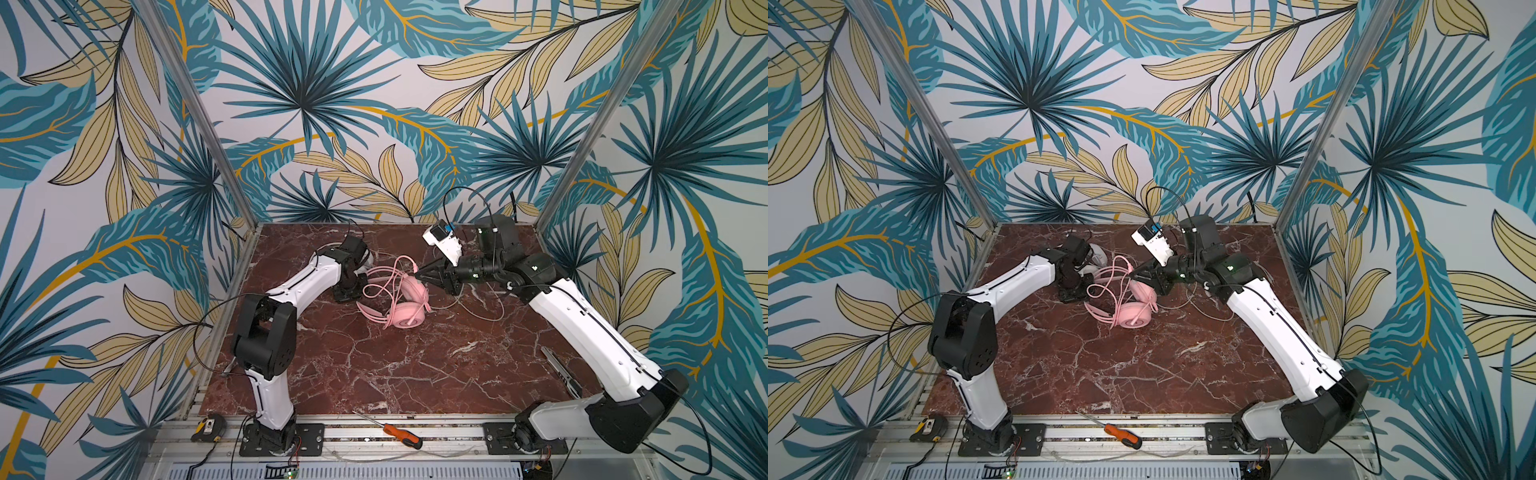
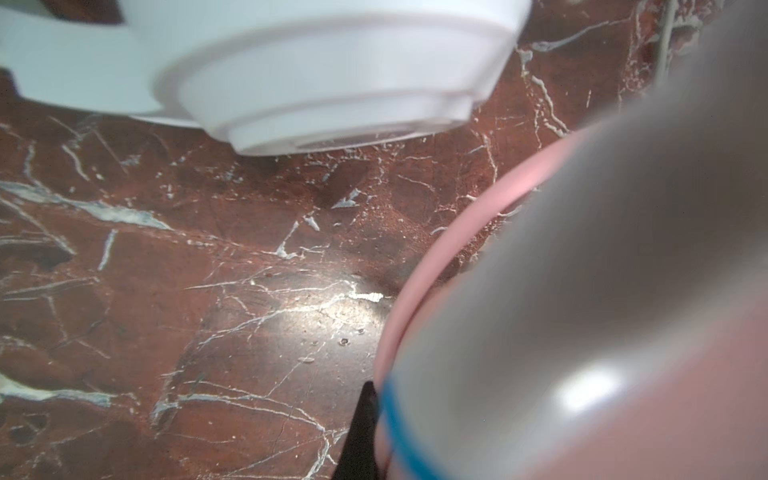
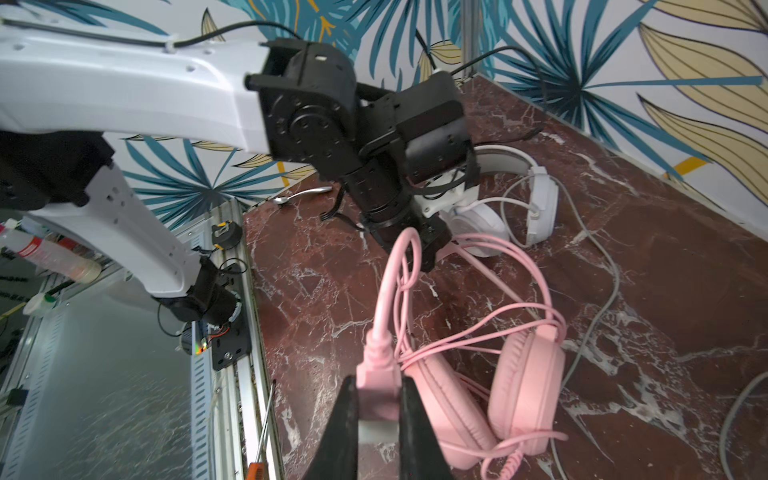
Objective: Wrap the headphones
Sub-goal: 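Lift the USB plug with the right gripper and carry it over the headset, then carry the plug past the headset toward the far side with the right gripper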
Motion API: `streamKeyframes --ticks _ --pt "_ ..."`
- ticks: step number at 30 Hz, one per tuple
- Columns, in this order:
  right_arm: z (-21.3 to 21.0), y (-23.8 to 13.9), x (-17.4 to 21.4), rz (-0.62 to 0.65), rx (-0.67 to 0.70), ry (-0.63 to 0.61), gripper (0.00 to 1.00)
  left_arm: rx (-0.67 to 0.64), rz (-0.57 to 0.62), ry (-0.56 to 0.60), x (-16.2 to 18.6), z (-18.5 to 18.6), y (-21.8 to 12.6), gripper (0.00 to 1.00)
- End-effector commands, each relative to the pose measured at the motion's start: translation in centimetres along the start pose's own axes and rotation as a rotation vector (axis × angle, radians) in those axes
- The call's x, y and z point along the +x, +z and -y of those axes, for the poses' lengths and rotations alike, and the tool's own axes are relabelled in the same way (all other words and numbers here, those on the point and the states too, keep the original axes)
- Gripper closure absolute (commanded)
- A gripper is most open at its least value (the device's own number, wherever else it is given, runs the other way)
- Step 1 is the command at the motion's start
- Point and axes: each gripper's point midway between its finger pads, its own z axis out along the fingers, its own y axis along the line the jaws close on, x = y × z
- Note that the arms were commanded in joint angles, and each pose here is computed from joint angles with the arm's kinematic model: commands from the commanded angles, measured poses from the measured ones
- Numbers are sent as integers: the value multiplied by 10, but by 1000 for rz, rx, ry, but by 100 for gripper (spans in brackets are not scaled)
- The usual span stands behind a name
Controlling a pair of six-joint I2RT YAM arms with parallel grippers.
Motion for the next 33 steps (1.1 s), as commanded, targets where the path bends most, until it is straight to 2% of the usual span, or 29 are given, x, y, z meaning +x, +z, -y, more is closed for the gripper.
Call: streamKeyframes --ticks 1,6,12,19,24,29,33 --pt "30 -2 -21 69 110 16 100 97 40 93 2 22 -27 100" --pt "79 -14 -23 94 273 87 100 122 34 151 9 23 -34 100" --pt "139 -34 -2 66 494 213 100 149 3 202 22 25 -36 100" --pt "186 -43 25 9 632 301 100 172 -15 252 32 28 -40 100" --pt "224 -58 60 -97 782 389 100 205 -17 298 38 31 -50 100" --pt "251 -71 97 -243 916 421 100 262 -10 357 44 39 -63 100" --pt "263 -77 126 -351 970 448 100 297 -9 389 49 42 -69 100"
